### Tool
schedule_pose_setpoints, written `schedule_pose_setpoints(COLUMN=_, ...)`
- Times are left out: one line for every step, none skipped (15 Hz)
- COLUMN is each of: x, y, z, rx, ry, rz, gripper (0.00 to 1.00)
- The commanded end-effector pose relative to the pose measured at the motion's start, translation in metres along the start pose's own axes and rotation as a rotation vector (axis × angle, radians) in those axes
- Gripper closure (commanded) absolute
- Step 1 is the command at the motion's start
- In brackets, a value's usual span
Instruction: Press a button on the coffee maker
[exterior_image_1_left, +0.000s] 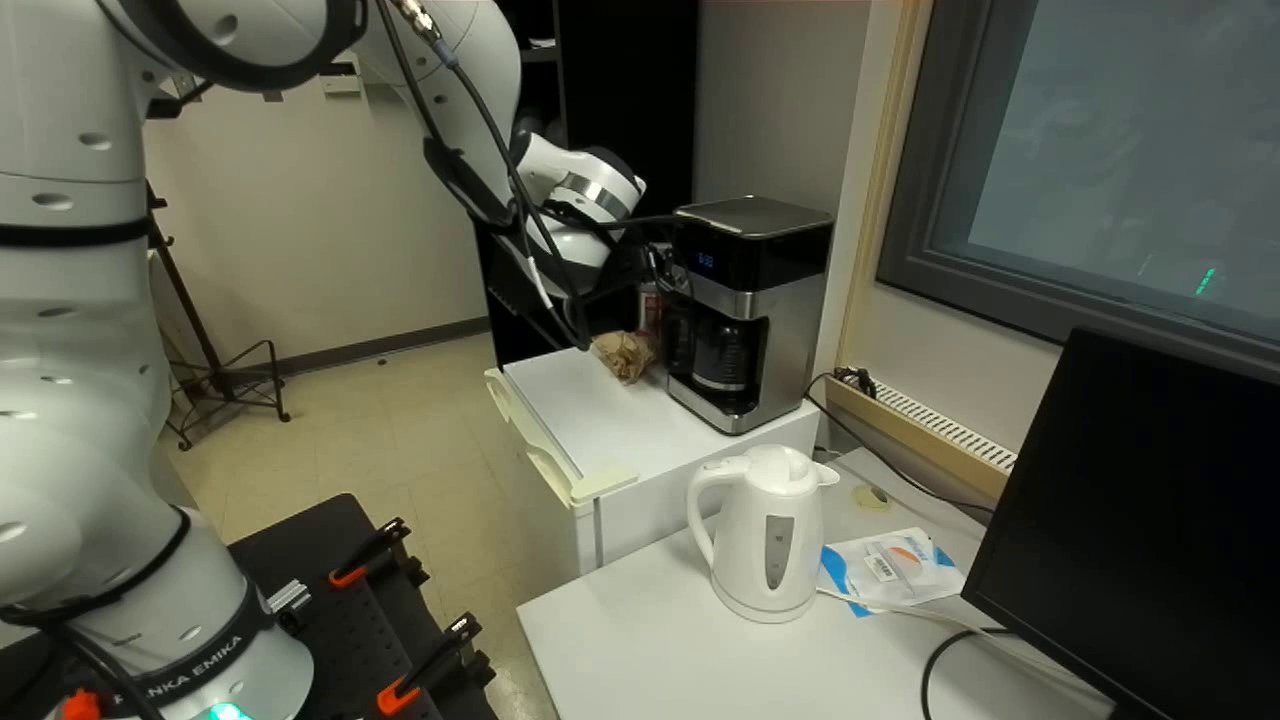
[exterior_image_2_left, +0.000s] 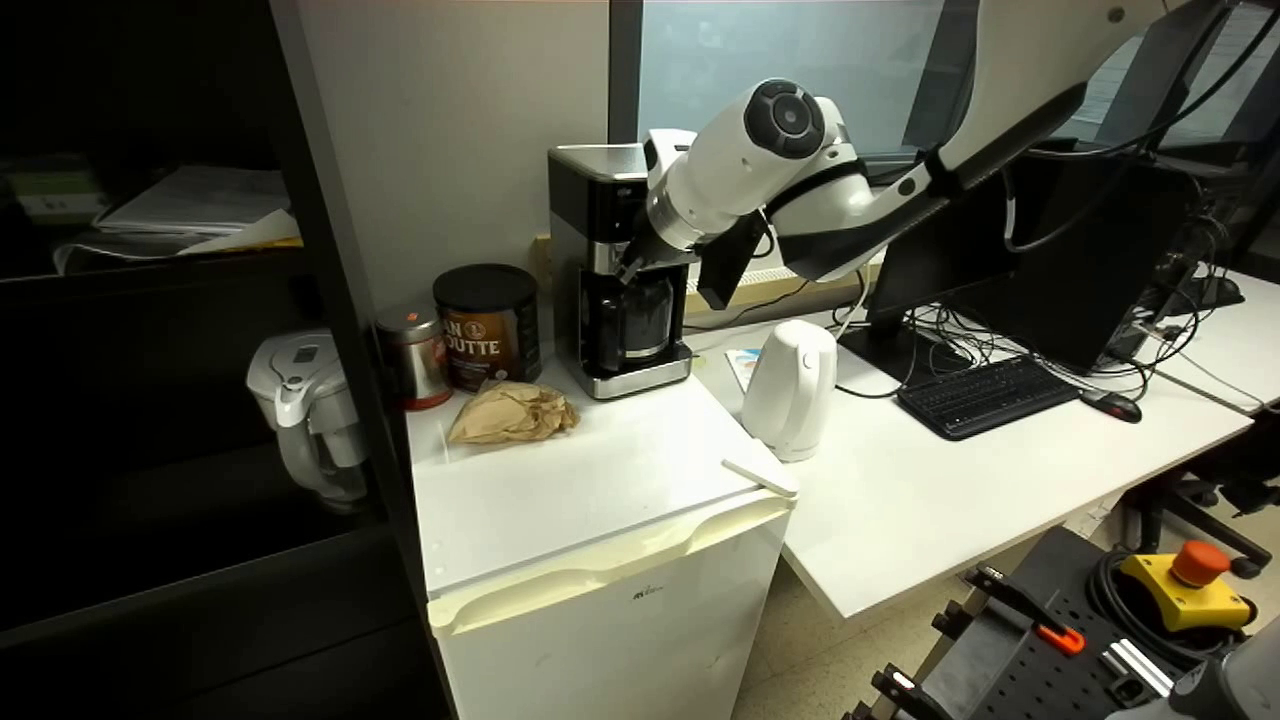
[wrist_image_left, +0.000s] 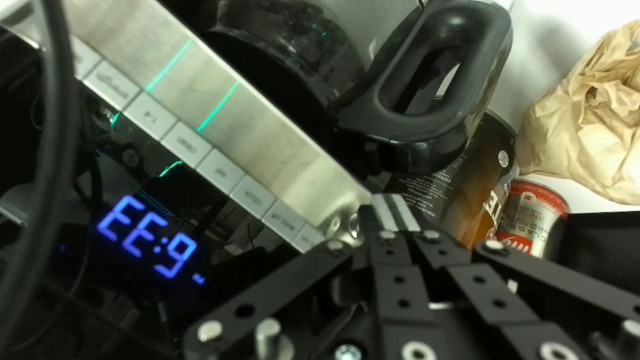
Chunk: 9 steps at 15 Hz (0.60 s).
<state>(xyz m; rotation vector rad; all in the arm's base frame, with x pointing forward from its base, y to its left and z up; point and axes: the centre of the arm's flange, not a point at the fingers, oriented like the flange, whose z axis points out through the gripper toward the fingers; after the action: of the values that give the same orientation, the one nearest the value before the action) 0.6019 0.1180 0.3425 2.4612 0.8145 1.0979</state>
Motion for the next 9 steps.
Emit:
schedule_pose_setpoints(x=0.000, y=0.009, z=0.004, rx=-0.051, ry=0.019, rz=-0.001, gripper=1.00)
schedule_pose_setpoints(x=0.000, y=0.009, z=0.003, rx=-0.056, ry=0.023, rz=-0.005, gripper=1.00)
schedule_pose_setpoints(x=-0.001, y=0.010, z=0.001, rx=-0.060, ry=0.029, rz=-0.008, gripper=1.00)
schedule_pose_setpoints(x=-0.001, y=0.011, z=0.000, rx=-0.065, ry=0.032, rz=-0.012, gripper=1.00)
schedule_pose_setpoints(x=-0.001, y=0.011, z=-0.002, rx=-0.068, ry=0.037, rz=-0.017, gripper=1.00)
schedule_pose_setpoints(x=-0.001, y=0.012, z=-0.004, rx=-0.072, ry=0.042, rz=-0.019, gripper=1.00)
schedule_pose_setpoints(x=-0.002, y=0.012, z=-0.006, rx=-0.076, ry=0.048, rz=-0.025, gripper=1.00)
schedule_pose_setpoints(x=-0.002, y=0.013, z=-0.008, rx=-0.080, ry=0.053, rz=-0.027, gripper=1.00)
schedule_pose_setpoints(x=-0.001, y=0.014, z=-0.010, rx=-0.084, ry=0.056, rz=-0.028, gripper=1.00)
